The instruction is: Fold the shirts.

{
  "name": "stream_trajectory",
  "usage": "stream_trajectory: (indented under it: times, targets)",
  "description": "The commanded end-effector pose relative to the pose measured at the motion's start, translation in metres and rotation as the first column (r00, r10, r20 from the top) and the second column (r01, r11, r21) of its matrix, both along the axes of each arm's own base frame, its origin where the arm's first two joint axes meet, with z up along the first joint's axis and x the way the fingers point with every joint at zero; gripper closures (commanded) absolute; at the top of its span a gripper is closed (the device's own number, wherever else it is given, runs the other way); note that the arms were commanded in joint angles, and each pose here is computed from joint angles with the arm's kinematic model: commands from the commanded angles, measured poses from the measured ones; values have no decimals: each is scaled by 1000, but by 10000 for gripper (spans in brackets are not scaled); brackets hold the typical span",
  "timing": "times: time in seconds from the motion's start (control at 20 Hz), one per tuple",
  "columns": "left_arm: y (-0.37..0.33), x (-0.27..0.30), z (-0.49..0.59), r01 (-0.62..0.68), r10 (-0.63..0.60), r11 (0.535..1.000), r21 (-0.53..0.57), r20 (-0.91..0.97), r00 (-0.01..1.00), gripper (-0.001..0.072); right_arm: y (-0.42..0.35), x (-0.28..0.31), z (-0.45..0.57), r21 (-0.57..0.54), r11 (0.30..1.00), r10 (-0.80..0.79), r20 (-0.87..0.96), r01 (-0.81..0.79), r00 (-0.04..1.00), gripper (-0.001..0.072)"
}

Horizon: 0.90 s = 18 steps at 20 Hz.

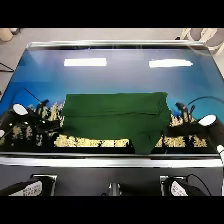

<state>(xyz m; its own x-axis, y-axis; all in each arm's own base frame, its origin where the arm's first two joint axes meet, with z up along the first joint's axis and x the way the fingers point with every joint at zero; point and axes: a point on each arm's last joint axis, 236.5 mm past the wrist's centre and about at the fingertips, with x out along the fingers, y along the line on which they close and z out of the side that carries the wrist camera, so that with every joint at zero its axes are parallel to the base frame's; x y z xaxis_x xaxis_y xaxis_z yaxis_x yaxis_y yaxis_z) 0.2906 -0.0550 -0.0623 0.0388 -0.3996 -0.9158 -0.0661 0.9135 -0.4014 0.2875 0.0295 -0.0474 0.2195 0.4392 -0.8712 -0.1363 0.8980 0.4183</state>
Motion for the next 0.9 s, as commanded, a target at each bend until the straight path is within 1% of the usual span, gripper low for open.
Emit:
stream_trajectory:
  times: [0.0, 0.1, 0.15, 0.3, 0.5, 0.6, 0.7, 0.85]
  targets:
    - [4, 34, 54, -20, 17, 1000, 18, 170, 985, 671, -10, 45, 68, -54, 997, 58, 182, -49, 981, 694]
    - [9, 60, 71, -38, 31, 999, 26, 238, 971, 671, -26, 87, 96, -95, 995, 34, 289, -7, 957, 694]
    - [11, 73, 74, -52, 43, 998, 28, 260, 965, 671, -30, 103, 100, -91, 996, 26, 305, 2, 952, 694]
    - [18, 116, 68, -78, 69, 997, 24, 259, 963, 670, -31, 156, 86, -76, 997, 26, 314, -2, 949, 694]
    - [25, 175, 51, -104, 97, 994, 14, 250, 963, 669, -10, 223, 55, -68, 998, 5, 340, 20, 940, 693]
    - [28, 200, 42, -116, 110, 993, 10, 252, 961, 669, -11, 238, 34, -49, 997, -46, 320, 65, 946, 693]
    - [29, 221, 32, -119, 116, 993, -2, 256, 960, 668, -16, 239, 13, -50, 995, -68, 282, 86, 957, 692]
    - [8, 234, 9, -137, 158, 984, -110, 205, 966, 668, -17, 235, -9, -72, 995, -50, 239, 69, 970, 691]
